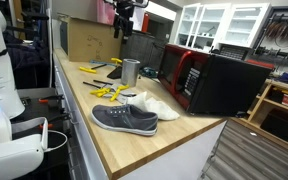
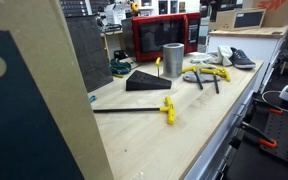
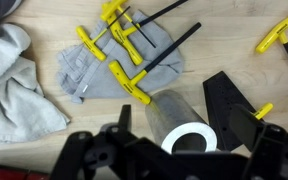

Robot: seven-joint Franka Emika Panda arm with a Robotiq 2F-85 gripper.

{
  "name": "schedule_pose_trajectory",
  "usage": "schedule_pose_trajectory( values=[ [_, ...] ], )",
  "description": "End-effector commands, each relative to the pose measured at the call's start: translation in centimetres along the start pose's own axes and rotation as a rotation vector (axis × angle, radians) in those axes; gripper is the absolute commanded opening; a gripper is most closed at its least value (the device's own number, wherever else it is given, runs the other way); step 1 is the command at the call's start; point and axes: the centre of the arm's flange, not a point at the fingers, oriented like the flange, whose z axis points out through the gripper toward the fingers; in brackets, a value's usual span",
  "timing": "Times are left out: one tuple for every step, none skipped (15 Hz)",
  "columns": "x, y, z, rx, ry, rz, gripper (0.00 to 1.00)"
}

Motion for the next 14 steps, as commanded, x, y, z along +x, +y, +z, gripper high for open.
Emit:
schedule_pose_trajectory(
  values=[
    [1.8, -0.5, 0.7, -0.008, -0.014, -0.019, 1.0],
    [2.5, -0.6, 1.2, -0.013, -0.022, -0.024, 1.0],
    [3.2, -0.7, 1.9, -0.021, -0.031, -0.016, 1.0],
    [3.9, -0.7, 2.7, -0.025, -0.039, -0.006, 1.0],
    [4.4, -0.8, 3.6, -0.028, -0.046, 0.007, 1.0],
    [4.5, -0.7, 4.8, -0.036, -0.053, 0.013, 1.0],
    [4.5, -0.4, 5.9, -0.041, -0.064, 0.022, 1.0],
    [4.4, 0.0, 7.0, -0.044, -0.07, 0.031, 1.0],
    [4.0, 0.4, 8.2, -0.052, -0.068, 0.043, 1.0],
    [3.7, 0.8, 9.2, -0.06, -0.063, 0.054, 1.0],
    [2.7, 1.3, 10.3, -0.075, -0.054, 0.062, 1.0],
    [1.9, 1.7, 11.2, -0.089, -0.046, 0.067, 1.0],
    [0.9, 2.3, 12.3, -0.103, -0.04, 0.069, 1.0],
    [-0.5, 2.8, 13.4, -0.117, -0.036, 0.072, 1.0]
  ],
)
